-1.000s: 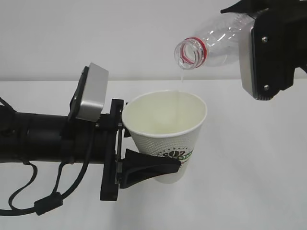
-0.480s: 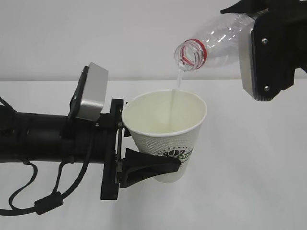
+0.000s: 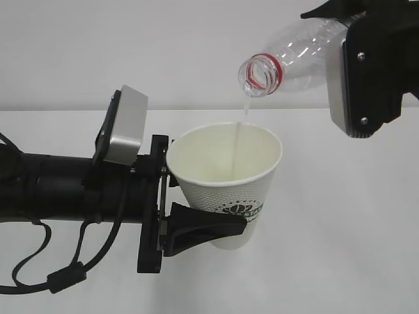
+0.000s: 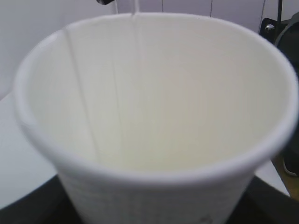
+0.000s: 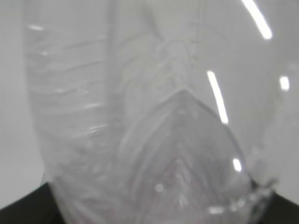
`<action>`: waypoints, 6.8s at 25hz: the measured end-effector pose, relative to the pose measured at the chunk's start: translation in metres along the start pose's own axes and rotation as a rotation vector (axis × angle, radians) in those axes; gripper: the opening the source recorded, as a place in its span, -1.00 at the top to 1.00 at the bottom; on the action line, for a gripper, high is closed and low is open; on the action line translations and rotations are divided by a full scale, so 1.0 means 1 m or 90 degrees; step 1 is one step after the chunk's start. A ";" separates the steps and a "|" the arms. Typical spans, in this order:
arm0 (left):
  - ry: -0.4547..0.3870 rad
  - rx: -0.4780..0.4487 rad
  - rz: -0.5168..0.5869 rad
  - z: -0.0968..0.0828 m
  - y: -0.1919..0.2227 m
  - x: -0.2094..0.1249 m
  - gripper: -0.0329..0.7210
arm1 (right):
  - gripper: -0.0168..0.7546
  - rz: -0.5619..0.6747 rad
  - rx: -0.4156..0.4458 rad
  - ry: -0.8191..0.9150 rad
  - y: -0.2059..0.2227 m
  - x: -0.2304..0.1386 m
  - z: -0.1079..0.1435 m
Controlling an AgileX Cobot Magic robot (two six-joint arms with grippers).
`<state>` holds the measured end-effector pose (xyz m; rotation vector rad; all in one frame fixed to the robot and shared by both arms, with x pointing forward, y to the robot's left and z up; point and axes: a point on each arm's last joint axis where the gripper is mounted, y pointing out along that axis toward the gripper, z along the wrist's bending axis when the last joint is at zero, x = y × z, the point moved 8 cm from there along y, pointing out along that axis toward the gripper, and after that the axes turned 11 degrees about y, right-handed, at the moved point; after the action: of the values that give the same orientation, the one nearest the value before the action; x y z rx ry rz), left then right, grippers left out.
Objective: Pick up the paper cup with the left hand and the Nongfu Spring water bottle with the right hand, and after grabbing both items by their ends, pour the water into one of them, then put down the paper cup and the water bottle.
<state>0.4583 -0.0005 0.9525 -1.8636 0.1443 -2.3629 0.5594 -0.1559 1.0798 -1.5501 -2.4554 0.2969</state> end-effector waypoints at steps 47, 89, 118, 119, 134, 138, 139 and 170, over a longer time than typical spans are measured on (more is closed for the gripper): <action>0.000 0.000 0.000 0.000 0.000 0.000 -0.44 | -0.26 0.000 0.000 -0.012 0.000 0.000 0.000; 0.000 0.000 0.000 0.000 0.000 0.000 -0.42 | -0.26 0.001 0.000 -0.014 0.000 0.000 0.000; 0.000 0.000 0.000 0.000 0.000 0.000 -0.42 | -0.26 0.003 -0.001 -0.014 0.000 -0.001 0.000; 0.000 0.000 0.000 0.000 0.000 0.000 -0.42 | -0.26 0.003 -0.001 -0.014 0.000 -0.001 0.000; 0.000 0.000 0.000 0.000 0.000 0.000 -0.42 | -0.26 0.003 -0.001 -0.014 0.000 -0.001 0.000; 0.000 0.000 0.001 0.000 0.000 0.000 -0.41 | -0.26 0.003 -0.001 -0.014 0.000 -0.001 0.000; 0.000 0.000 0.001 0.000 0.000 0.000 -0.41 | -0.26 0.003 -0.001 -0.014 0.000 -0.001 0.000; -0.007 0.021 0.017 0.006 0.000 -0.005 -0.41 | -0.26 0.003 -0.001 -0.014 0.000 -0.001 0.000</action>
<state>0.4648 0.0004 0.9493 -1.8484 0.1283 -2.3219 0.5597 -0.1566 1.0800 -1.5609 -2.4703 0.3152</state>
